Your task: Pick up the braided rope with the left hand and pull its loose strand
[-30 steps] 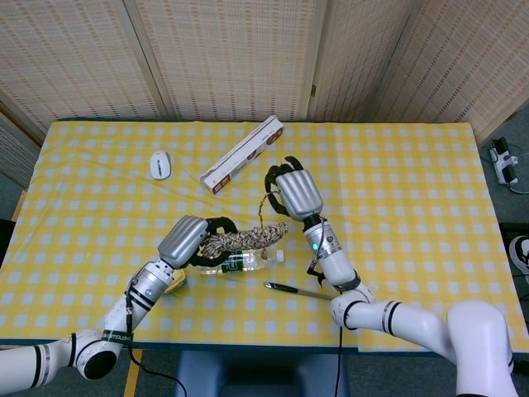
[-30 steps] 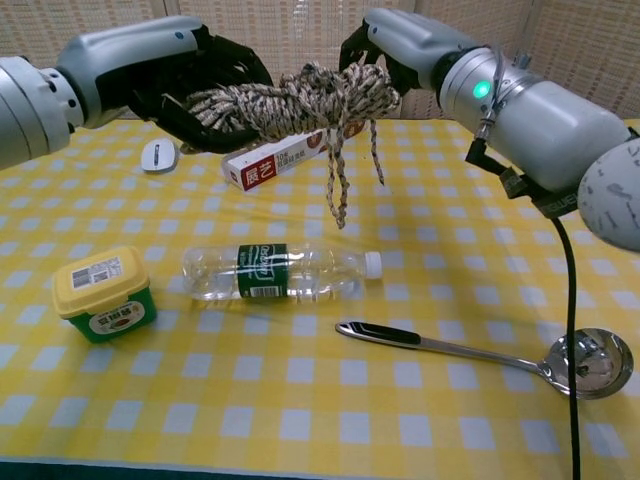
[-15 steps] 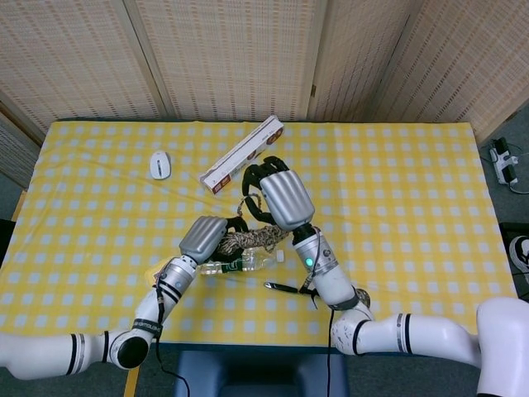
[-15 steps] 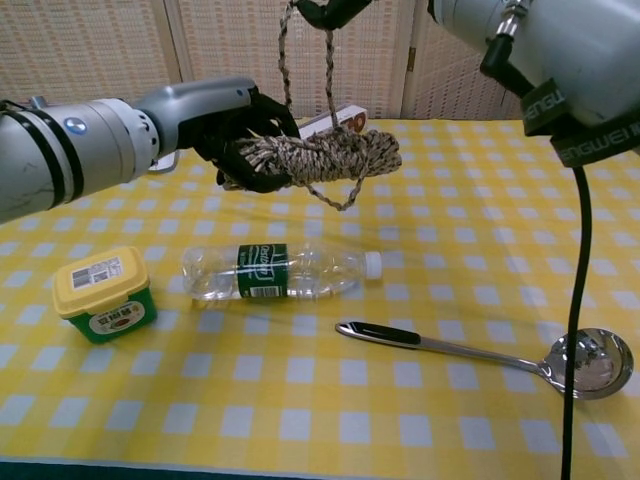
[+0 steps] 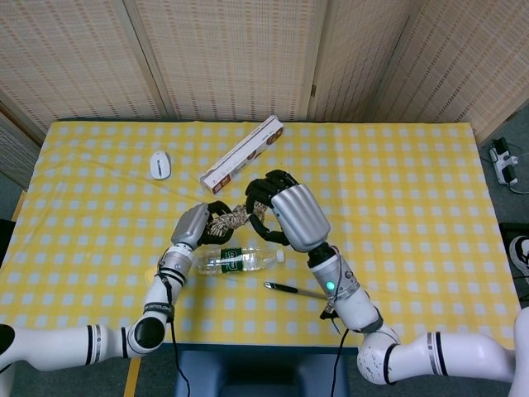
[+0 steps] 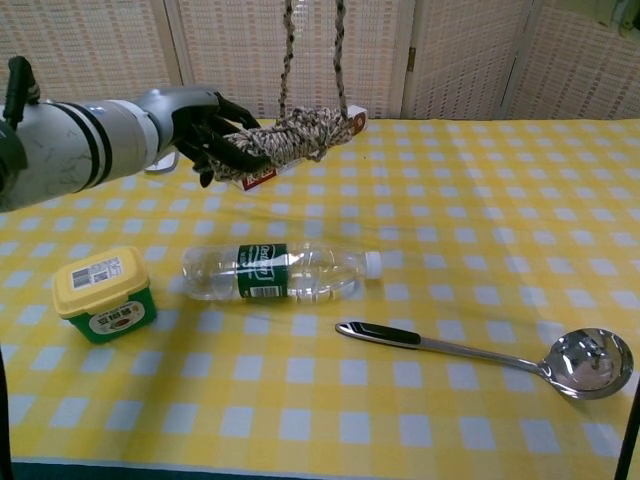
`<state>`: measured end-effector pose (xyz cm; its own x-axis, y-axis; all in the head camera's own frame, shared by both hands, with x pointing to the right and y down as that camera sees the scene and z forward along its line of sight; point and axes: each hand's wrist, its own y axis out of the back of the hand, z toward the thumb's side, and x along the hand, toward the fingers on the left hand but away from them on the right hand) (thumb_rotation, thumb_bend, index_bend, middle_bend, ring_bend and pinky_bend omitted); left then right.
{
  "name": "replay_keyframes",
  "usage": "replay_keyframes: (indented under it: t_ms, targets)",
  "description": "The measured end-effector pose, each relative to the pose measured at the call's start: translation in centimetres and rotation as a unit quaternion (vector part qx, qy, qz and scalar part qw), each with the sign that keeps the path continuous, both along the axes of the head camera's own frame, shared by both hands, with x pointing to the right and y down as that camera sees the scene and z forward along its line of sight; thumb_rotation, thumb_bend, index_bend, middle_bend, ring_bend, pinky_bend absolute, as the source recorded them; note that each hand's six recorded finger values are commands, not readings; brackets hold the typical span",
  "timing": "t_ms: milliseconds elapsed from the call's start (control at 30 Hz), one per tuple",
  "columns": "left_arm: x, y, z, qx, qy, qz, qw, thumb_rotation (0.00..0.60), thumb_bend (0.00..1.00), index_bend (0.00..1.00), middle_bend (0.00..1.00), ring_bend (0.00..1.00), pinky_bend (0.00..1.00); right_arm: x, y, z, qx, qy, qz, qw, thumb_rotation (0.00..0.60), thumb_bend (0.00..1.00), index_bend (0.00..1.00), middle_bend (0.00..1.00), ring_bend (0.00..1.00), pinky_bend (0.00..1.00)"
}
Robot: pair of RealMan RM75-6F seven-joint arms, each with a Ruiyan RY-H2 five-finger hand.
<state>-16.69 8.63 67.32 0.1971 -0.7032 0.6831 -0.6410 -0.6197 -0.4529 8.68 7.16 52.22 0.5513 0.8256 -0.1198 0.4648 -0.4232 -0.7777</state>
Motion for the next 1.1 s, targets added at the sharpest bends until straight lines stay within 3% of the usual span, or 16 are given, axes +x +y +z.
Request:
replay_keyframes:
  t_ms: [233, 433, 700, 1100]
  targets:
    - [-2.2, -1.5, 0.0, -0.048, 0.079, -0.109, 0.9897, 0.6, 0.73, 0.72, 0.7, 0.68, 0.73, 1.5, 2.1, 0.1, -0.014, -0.003, -0.017, 0.9998, 0.6, 0.48, 0.73, 0.42, 0.38, 0.24]
    - [-4.3, -2.7, -1.0, -0.038, 0.118, -0.151, 0.9806, 0.6, 0.73, 0.72, 0.7, 0.68, 0.73, 4.1, 3.6, 2.1, -0.052, -0.002, -0.006, 0.9986, 0.6, 0.48, 0.74, 0.43, 0.38, 0.24]
    - [-5.8, -3.3, -3.8, -0.021, 0.185, -0.157, 0.9698, 0.6, 0.73, 0.72, 0.7, 0.68, 0.73, 6.3, 3.0, 5.9, -0.098, 0.026, 0.025, 0.9946, 0.6, 0.48, 0.74, 0.43, 0.39, 0.24]
    - [-4.3, -2.0, -7.5, -0.027, 0.281, -0.116, 0.9523, 0.6, 0.73, 0.72, 0.7, 0.68, 0.73, 5.2, 1.0, 9.8, -0.186, 0.024, 0.054, 0.9808, 0.6, 0.48, 0.74, 0.43, 0.39, 0.24]
